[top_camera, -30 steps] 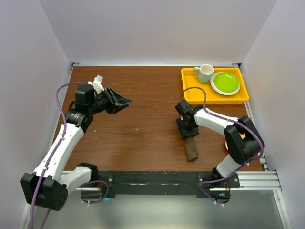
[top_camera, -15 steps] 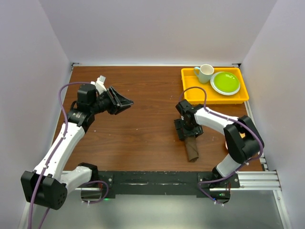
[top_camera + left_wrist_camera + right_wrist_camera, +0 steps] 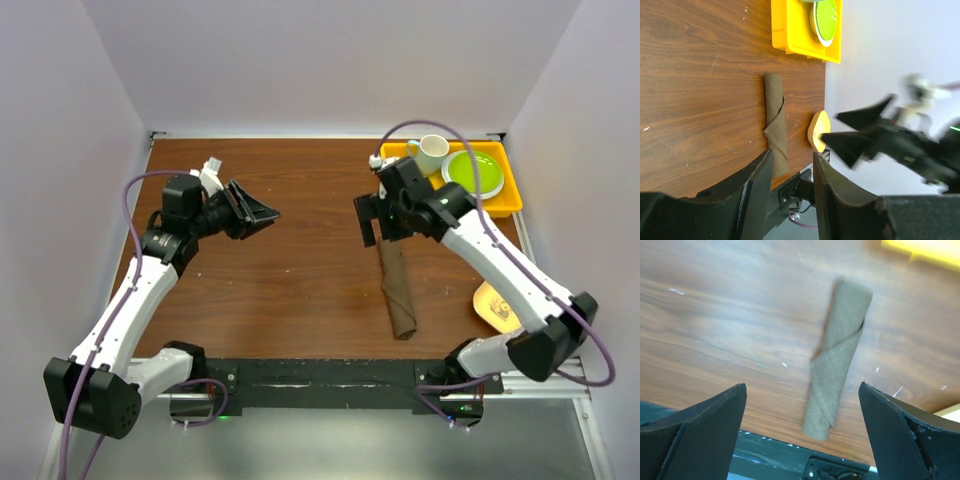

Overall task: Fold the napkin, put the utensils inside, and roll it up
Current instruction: Neatly place the rolled napkin to the corner

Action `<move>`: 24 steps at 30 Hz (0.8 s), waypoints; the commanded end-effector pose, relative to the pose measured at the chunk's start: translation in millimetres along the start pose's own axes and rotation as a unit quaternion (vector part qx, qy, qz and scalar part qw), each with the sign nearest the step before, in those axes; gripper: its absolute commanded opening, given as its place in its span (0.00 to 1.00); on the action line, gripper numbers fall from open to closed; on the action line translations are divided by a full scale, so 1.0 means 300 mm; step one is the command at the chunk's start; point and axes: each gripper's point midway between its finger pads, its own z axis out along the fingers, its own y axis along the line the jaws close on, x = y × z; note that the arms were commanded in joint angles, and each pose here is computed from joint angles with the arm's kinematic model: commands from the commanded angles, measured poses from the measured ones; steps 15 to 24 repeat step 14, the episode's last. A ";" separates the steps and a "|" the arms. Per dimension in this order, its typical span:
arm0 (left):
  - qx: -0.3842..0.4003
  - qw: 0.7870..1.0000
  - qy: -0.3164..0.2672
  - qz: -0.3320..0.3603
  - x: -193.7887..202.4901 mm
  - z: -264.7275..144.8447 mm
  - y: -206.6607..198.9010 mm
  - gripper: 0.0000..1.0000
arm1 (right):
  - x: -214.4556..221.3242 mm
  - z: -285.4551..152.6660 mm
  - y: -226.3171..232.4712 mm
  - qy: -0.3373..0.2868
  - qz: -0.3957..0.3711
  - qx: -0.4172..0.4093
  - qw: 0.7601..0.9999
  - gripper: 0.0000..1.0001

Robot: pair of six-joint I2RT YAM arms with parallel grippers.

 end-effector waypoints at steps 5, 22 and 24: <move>0.019 0.998 -0.027 0.045 -0.055 -0.040 -0.104 0.43 | -0.154 -0.396 -0.071 -0.146 -0.007 -0.005 0.989 0.98; 0.001 0.999 -0.032 0.041 -0.060 -0.026 -0.068 0.43 | -0.156 -0.496 -0.128 -0.218 0.040 0.005 0.975 0.98; 0.001 0.999 -0.032 0.041 -0.060 -0.026 -0.068 0.43 | -0.156 -0.496 -0.128 -0.218 0.040 0.005 0.975 0.98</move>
